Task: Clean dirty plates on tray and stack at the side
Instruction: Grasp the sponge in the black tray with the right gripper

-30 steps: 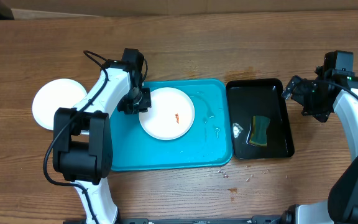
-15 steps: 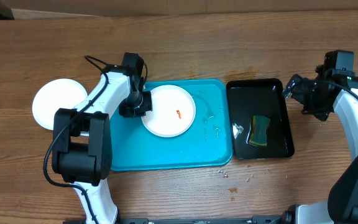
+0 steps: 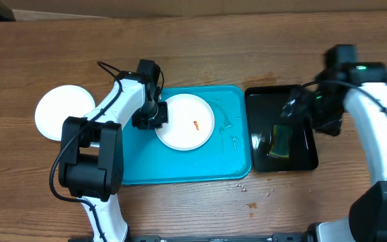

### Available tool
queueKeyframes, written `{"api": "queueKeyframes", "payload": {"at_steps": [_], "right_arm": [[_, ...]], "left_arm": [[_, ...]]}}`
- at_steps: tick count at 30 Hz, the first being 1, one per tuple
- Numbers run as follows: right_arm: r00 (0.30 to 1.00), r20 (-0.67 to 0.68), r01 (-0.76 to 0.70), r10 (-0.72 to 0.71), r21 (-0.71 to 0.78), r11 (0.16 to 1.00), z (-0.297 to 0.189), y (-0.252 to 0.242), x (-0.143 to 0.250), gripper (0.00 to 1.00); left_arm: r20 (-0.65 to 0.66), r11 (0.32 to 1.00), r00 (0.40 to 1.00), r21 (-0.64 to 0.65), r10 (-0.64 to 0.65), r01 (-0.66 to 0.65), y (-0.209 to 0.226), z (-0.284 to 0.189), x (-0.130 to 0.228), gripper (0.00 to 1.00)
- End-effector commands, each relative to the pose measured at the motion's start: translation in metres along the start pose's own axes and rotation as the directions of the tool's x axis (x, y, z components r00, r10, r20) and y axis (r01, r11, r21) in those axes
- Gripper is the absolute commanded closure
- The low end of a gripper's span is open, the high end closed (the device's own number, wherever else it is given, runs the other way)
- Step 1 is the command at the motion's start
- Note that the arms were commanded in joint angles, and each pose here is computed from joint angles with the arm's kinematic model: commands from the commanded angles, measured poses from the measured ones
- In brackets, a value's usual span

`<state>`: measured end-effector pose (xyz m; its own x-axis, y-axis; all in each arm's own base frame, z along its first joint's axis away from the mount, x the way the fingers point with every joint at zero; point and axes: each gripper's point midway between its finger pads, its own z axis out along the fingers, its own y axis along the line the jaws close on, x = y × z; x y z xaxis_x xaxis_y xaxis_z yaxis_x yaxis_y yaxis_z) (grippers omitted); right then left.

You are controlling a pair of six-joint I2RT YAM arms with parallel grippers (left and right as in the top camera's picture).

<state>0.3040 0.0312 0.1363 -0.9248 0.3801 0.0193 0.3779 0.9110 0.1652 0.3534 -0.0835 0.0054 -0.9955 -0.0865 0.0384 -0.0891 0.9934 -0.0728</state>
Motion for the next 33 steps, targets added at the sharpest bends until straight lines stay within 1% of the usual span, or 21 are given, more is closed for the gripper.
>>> {"api": "queueKeyframes", "payload": {"at_steps": [1,5,8,10,12,13,15,18,22,24,26,27,28,29,30,31,33], "right_arm": [[1.0,-0.012,0.02,-0.018,0.144,0.989,0.018,-0.008,0.019,0.0],[0.996,-0.044,0.078,-0.072,0.148,0.986,0.041,0.0,0.034,0.0],[0.996,-0.016,0.089,-0.087,0.132,0.987,0.048,0.005,0.03,0.0],[0.994,-0.007,0.109,-0.109,0.129,0.986,0.048,0.006,0.027,0.0],[0.992,0.025,0.117,-0.121,0.123,0.985,0.05,0.009,0.019,0.26],[0.994,0.03,0.104,-0.108,0.121,0.987,0.052,0.009,0.019,0.27],[0.993,0.023,0.114,-0.118,0.126,0.985,0.061,0.01,0.024,0.26],[0.988,0.032,0.146,-0.152,0.149,0.978,0.082,0.008,0.03,0.24],[0.979,0.083,0.167,-0.189,0.214,0.962,0.105,-0.004,0.029,0.23],[0.979,0.083,0.167,-0.187,0.201,0.965,0.117,-0.007,0.034,0.23],[0.98,0.076,0.168,-0.186,0.199,0.966,0.126,-0.011,0.039,0.27],[0.98,0.073,0.168,-0.186,0.2,0.965,0.129,-0.013,0.041,0.32],[0.98,0.075,0.169,-0.187,0.2,0.965,0.134,-0.016,0.043,0.43],[0.979,0.077,0.169,-0.187,0.198,0.966,0.136,-0.016,0.043,0.48],[0.979,0.084,0.169,-0.188,0.195,0.966,0.139,-0.017,0.043,0.76],[0.978,0.088,0.17,-0.189,0.193,0.966,0.141,-0.017,0.043,0.96],[0.978,0.089,0.17,-0.189,0.192,0.967,0.142,-0.018,0.044,0.96]], "left_arm": [[-0.035,1.0,0.999,-0.012,0.003,-0.003,0.0,0.011,0.009,0.86],[-0.034,1.0,0.999,-0.012,0.003,-0.004,0.0,0.011,0.009,0.86],[-0.032,1.0,0.999,-0.011,0.003,-0.004,0.0,0.011,0.008,0.85],[-0.03,1.0,1.0,-0.011,0.003,-0.004,0.0,0.011,0.008,0.83],[-0.03,1.0,1.0,-0.011,0.004,-0.004,0.0,0.011,0.008,0.83],[-0.03,1.0,1.0,-0.012,0.004,-0.004,0.0,0.011,0.008,0.85],[-0.025,1.0,1.0,-0.009,0.003,-0.004,0.0,0.011,0.007,0.9],[-0.019,1.0,1.0,-0.007,0.004,-0.004,-0.001,0.011,0.005,0.95],[-0.008,1.0,1.0,-0.005,0.005,-0.005,-0.002,0.011,0.003,0.96],[-0.008,1.0,1.0,-0.005,0.006,-0.006,-0.002,0.011,0.003,0.96],[-0.008,1.0,1.0,-0.005,0.005,-0.005,-0.002,0.011,0.003,0.96],[-0.006,1.0,1.0,-0.004,0.006,-0.006,-0.002,0.011,0.002,0.96],[-0.002,1.0,1.0,-0.003,0.006,-0.006,-0.002,0.011,0.001,0.96],[-0.002,1.0,1.0,-0.003,0.006,-0.006,-0.002,0.011,0.001,0.96],[-0.002,1.0,1.0,-0.003,0.006,-0.006,-0.002,0.011,0.001,0.96],[-0.002,1.0,1.0,-0.004,0.006,-0.006,-0.002,0.011,0.001,0.96],[0.0,1.0,1.0,-0.01,0.006,-0.006,-0.001,0.011,0.001,0.96]]}}
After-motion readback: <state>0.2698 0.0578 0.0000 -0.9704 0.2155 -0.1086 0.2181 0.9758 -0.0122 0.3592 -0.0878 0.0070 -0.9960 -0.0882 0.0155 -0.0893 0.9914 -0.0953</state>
